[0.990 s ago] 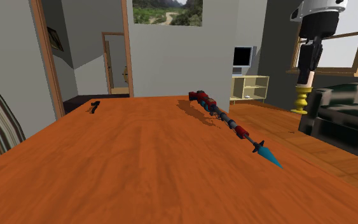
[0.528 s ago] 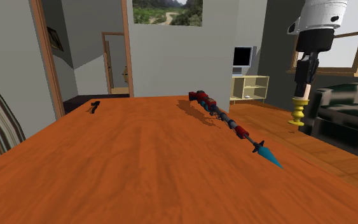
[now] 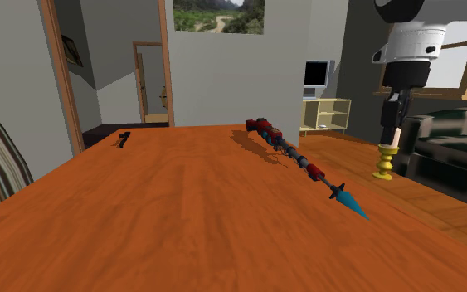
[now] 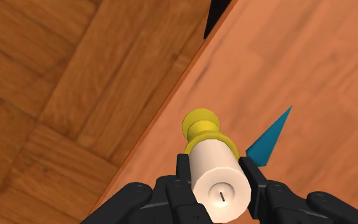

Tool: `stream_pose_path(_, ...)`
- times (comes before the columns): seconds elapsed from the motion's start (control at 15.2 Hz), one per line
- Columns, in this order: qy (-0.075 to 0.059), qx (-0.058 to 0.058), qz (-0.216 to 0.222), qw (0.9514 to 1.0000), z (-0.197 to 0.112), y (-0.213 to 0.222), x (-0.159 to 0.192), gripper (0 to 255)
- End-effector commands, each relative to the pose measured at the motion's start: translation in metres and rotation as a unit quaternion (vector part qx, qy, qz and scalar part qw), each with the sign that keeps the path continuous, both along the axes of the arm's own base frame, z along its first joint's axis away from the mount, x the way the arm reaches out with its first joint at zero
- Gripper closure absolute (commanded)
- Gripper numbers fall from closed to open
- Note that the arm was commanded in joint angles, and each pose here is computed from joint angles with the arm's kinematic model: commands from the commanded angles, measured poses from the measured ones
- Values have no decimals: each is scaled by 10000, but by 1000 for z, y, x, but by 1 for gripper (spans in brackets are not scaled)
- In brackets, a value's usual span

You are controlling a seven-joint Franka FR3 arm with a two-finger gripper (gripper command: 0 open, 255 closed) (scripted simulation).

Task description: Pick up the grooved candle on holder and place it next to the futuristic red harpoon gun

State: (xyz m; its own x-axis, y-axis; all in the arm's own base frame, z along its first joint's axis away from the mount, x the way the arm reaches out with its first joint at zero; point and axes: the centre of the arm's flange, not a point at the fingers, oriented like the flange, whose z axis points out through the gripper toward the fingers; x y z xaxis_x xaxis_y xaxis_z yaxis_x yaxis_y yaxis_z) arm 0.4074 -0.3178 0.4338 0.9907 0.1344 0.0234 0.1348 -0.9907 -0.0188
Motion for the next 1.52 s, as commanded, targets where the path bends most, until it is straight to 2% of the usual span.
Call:
stream_pose_path(0.0, -2, -1, 0, 10000, -11, 0, -1, 255)
stream_pose_path(0.53, -2, -1, 0, 10000, -54, 0, -1, 255)
stream_pose_path(0.99, -2, -1, 0, 10000, -54, 0, -1, 255)
stream_pose_path(1.06, -2, -1, 0, 10000, -54, 0, -1, 0)
stream_pose_path(1.39, -2, -1, 0, 10000, -54, 0, -1, 0)
stream_pose_path(1.45, -2, -1, 0, 10000, -41, -1, -1, 0)
